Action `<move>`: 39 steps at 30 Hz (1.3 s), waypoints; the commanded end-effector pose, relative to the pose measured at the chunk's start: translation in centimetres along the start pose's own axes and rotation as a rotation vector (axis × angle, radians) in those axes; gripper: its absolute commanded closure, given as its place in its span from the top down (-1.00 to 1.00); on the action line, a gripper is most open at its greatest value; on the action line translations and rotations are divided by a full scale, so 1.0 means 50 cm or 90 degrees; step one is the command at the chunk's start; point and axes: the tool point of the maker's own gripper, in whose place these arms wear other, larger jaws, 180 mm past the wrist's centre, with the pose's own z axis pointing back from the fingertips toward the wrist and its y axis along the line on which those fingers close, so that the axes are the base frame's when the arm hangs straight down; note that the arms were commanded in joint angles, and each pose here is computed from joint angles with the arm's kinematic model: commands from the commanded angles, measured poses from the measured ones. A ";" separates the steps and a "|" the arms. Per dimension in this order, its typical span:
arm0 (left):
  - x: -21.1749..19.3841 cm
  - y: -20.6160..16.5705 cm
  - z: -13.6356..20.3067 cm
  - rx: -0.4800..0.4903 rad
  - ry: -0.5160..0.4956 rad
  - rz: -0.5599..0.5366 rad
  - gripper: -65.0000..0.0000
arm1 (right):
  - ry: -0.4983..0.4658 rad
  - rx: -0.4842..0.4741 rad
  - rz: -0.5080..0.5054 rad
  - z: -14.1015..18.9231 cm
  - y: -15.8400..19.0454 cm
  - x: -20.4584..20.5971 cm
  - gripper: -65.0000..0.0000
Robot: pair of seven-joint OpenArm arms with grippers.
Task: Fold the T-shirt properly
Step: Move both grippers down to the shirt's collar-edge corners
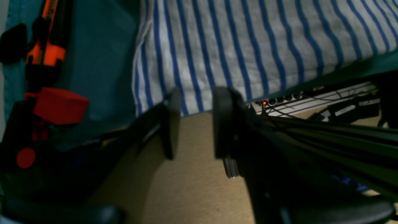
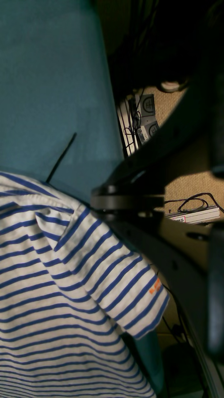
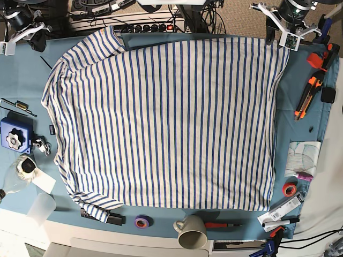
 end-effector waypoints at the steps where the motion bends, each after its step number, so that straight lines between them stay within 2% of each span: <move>1: 0.013 -0.002 0.008 -0.001 -0.016 -0.003 -0.41 | -0.008 -0.001 0.017 0.009 0.000 0.014 -1.00; 2: 0.013 -0.002 0.008 -0.001 -0.016 -0.003 -0.41 | -0.002 0.006 0.027 0.009 0.004 0.010 -1.00; 3: 0.013 -0.002 0.008 -0.001 -0.016 -0.003 -0.41 | 0.003 0.021 0.045 0.009 0.012 0.007 -0.87; 6: 0.014 -0.002 0.008 -0.002 -0.017 -0.002 -0.41 | 0.007 0.050 0.061 0.010 0.029 0.004 -0.10; 7: 0.014 -0.003 0.008 -0.004 -0.018 0.001 -0.41 | 0.005 0.050 0.060 0.010 0.028 0.005 0.07; 8: 0.015 -0.004 0.008 -0.005 -0.019 0.003 -0.41 | -0.001 0.051 0.060 0.010 0.029 0.009 0.12; 11: 0.018 -0.007 0.008 -0.011 -0.024 0.012 -0.41 | -0.005 0.051 0.059 0.010 0.029 0.011 0.12; 16: 0.018 -0.007 0.008 -0.011 -0.024 0.011 -0.41 | 0.023 0.059 0.036 -0.002 0.038 -0.008 0.12; 19: 0.018 -0.007 0.008 -0.011 -0.024 0.011 -0.41 | 0.028 0.105 0.012 -0.036 0.066 -0.028 0.12; 24: 0.019 -0.006 0.007 -0.011 -0.025 0.011 -0.41 | 0.077 0.167 -0.026 -0.111 0.107 -0.077 0.12; 27: 0.019 -0.006 0.007 -0.010 -0.025 0.011 -0.41 | 0.101 0.162 -0.038 -0.133 0.109 -0.102 0.12; 31: 0.024 -0.005 0.005 -0.010 -0.030 0.010 -0.41 | 0.087 0.172 -0.062 -0.137 0.121 -0.105 0.12; 39: 0.040 0.008 -0.007 0.006 -0.038 0.020 -0.41 | 0.107 0.173 -0.066 -0.136 0.125 -0.121 0.12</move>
